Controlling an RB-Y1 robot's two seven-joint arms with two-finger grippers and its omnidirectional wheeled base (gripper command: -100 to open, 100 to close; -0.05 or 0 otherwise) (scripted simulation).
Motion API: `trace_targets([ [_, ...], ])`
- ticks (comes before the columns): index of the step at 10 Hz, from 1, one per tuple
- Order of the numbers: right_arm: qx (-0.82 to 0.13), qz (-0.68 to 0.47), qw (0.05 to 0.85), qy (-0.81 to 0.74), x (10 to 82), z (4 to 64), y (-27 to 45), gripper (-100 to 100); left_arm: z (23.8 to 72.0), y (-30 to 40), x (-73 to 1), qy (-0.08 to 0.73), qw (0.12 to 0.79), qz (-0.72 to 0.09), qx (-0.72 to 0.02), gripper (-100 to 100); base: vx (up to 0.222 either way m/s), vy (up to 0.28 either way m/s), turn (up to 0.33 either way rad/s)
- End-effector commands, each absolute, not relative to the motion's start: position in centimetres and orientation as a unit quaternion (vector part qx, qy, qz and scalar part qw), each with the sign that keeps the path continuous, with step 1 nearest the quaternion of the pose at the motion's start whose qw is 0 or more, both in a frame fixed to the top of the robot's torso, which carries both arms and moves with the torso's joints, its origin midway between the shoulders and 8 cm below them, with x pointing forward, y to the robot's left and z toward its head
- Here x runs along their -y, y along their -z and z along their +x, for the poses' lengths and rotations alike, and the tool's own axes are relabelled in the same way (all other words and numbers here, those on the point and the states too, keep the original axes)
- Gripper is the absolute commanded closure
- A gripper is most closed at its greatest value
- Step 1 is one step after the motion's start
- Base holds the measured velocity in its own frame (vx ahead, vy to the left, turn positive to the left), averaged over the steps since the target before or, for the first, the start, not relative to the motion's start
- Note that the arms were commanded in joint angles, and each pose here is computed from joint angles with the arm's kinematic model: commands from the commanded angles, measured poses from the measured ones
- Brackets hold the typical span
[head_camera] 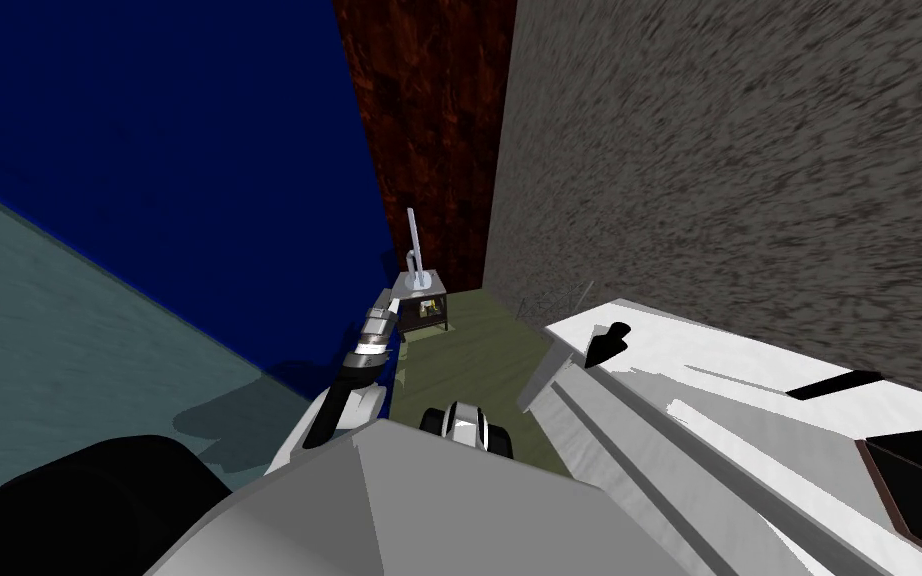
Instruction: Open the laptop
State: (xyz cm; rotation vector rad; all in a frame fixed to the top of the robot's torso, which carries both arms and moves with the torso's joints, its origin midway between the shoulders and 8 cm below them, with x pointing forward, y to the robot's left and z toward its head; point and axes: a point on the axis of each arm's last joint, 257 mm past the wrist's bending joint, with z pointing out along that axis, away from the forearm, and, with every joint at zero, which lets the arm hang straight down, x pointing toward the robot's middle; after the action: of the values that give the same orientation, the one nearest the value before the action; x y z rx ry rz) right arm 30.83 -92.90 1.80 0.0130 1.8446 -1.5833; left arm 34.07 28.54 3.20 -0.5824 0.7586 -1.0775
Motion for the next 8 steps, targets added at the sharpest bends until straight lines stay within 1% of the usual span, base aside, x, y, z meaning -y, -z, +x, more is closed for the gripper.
trace_targets([
  [1,-0.711,0.007,0.346,0.612,93.3,30.3,-2.4,-100,34.1,-3.2,-28.5,0.493,0.752,-0.267,-0.347,0,0.062,-0.09,0.04],
  [2,-0.711,0.006,0.347,0.611,93.1,30.6,-2.1,-100,34.1,-3.2,-28.5,0.493,0.752,-0.267,-0.347,0,0.039,-0.062,0.018],
  [3,-0.711,0.006,0.347,0.612,93.1,30.6,-2.2,100,34.1,-3.2,-28.5,0.493,0.752,-0.267,-0.347,0,0.006,-0.017,-0.017],
  [5,-0.705,-0.01,0.369,0.606,90.6,34.2,-1.2,100,34.1,-3.2,-28.5,0.493,0.752,-0.267,-0.347,0,-0.077,-0.108,-0.035],
  [6,-0.71,-0.014,0.364,0.602,90.3,34.4,0.3,100,34.1,-3.2,-28.5,0.493,0.752,-0.267,-0.347,0,-0.047,-0.05,0.023],
  [8,-0.712,-0.022,0.358,0.604,90.2,34.4,1.1,100,34.1,-3.2,-28.5,0.493,0.752,-0.267,-0.347,0,-0.005,-0.001,0.0],
])
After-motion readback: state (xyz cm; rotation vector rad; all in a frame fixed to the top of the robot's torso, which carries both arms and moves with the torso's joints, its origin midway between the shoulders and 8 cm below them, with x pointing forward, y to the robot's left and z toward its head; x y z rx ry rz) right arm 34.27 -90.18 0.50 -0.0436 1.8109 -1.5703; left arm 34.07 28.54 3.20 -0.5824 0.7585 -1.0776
